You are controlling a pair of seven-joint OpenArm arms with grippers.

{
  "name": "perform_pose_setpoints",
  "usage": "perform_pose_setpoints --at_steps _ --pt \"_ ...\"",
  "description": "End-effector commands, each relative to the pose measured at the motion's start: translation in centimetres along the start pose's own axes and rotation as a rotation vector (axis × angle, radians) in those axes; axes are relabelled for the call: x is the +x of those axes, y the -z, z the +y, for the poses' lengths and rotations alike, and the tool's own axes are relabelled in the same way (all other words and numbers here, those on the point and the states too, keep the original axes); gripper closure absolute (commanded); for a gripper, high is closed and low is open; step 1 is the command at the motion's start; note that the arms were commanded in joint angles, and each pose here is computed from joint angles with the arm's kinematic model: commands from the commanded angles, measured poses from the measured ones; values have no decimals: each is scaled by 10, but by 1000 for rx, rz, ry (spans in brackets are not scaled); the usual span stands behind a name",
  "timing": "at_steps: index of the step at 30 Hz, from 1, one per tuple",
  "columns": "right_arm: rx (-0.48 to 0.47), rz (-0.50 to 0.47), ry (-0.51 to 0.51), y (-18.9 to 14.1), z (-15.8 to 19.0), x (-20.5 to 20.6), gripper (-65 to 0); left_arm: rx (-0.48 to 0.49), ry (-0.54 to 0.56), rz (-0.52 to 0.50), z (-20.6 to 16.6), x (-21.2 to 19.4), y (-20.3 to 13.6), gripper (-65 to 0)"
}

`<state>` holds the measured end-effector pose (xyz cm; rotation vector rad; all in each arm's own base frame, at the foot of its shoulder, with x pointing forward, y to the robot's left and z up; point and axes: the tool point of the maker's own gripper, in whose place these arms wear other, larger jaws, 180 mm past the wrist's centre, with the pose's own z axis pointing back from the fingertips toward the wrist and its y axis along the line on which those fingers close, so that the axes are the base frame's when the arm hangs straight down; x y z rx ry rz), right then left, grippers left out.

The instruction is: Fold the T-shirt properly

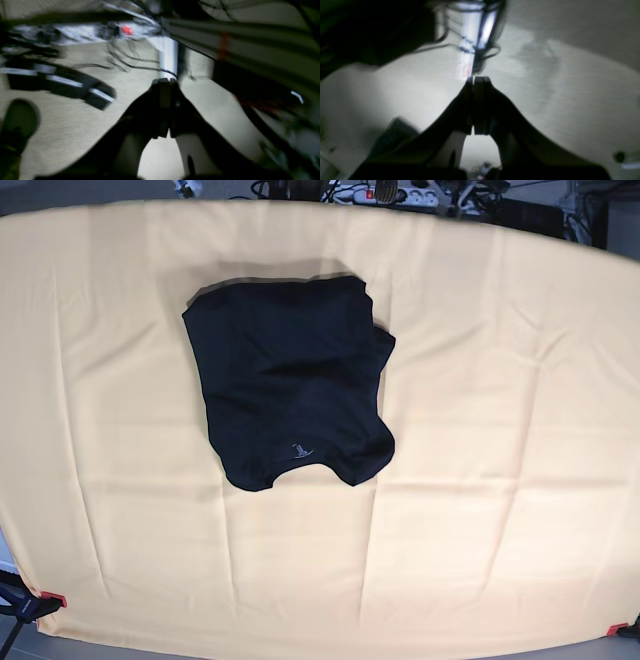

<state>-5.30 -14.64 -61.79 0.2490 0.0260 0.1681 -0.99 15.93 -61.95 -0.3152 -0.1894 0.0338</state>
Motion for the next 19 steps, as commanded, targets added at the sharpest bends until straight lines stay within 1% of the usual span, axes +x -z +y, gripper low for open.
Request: perform_pose_setpoints --at_steps 1,4,6,9,13,15,19 --pt "-7 7 3 3 3 -3 0 24 -1 -8 5 -2 0 0" --pt "-17 27 -16 15 18 2 0 85 -11 -22 7 -3 7 0" --pt "-6 35 -32 22 32 5 0 97 8 -15 -2 -10 13 0" --pt "6 22 -102 28 49 11 0 76 53 1 -26 -22 21 0" --pt "-16 31 -168 30 51 12 0 33 85 15 -62 -32 31 0" --pt "-16 30 -188 30 53 14 0 -7 107 0 -88 -32 37 0" --pt "-1 33 -198 31 59 13 0 -23 119 -14 -99 -31 39 0"
